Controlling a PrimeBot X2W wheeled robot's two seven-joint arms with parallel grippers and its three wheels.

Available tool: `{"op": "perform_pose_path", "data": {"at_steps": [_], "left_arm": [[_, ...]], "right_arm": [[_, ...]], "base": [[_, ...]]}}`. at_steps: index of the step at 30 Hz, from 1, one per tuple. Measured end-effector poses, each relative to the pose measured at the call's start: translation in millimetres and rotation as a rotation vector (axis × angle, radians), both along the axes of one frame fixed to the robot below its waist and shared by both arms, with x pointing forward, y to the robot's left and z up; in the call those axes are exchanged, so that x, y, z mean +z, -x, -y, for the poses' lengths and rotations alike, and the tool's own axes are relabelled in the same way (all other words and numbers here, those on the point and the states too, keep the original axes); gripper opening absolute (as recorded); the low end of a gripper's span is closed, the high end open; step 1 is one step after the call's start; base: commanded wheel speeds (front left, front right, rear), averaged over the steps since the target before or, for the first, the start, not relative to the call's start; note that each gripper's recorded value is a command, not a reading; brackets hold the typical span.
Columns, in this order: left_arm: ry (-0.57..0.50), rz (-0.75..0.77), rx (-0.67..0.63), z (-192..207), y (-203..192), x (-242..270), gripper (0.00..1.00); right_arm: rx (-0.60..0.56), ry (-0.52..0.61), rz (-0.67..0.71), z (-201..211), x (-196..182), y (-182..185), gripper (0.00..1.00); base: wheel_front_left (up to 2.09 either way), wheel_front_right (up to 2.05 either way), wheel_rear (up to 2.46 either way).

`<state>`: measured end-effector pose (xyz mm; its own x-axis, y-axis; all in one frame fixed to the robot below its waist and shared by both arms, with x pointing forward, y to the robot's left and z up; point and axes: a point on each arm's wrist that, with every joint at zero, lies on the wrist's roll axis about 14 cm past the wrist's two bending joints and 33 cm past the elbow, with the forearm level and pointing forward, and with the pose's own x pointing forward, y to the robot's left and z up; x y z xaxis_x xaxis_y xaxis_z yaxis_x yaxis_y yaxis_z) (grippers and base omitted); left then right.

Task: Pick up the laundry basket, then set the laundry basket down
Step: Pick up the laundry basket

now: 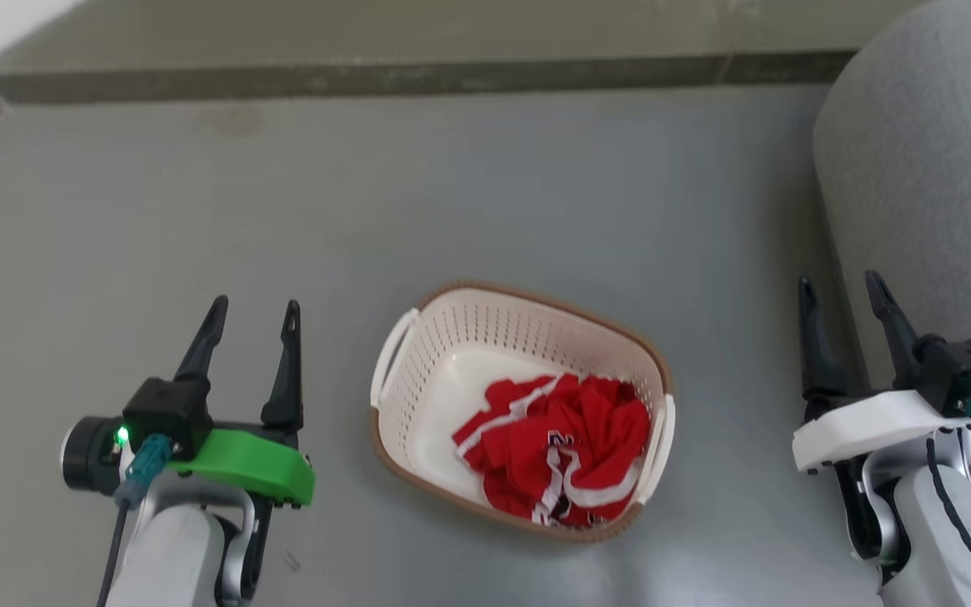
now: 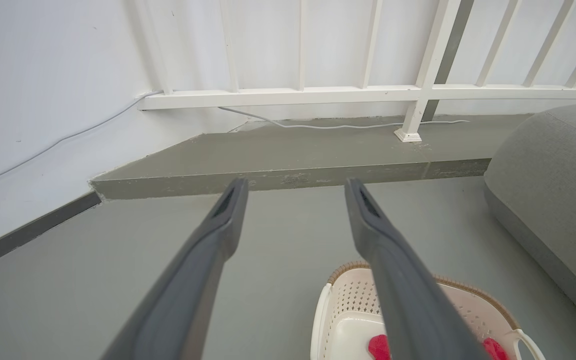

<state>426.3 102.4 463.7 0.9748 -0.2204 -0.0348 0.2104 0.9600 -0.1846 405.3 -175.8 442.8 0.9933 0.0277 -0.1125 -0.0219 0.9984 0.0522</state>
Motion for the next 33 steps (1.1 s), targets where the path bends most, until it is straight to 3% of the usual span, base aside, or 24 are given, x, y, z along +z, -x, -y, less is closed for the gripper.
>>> {"op": "perform_pose_path", "data": {"at_steps": [12, 33], "left_arm": [[-0.009, -0.133, -0.097, 21.9, -24.6, -54.6, 1.0], [-0.032, -0.379, -0.273, 53.3, -77.9, -165.7, 1.0]], "right_arm": [[0.0, -0.015, -0.104, -1.4, -44.8, -16.2, 1.0], [0.0, -0.069, -0.174, -11.5, -105.6, -62.9, 1.0]], "base": [[0.0, 0.0, 0.0], [0.0, 0.0, 0.0]]}}
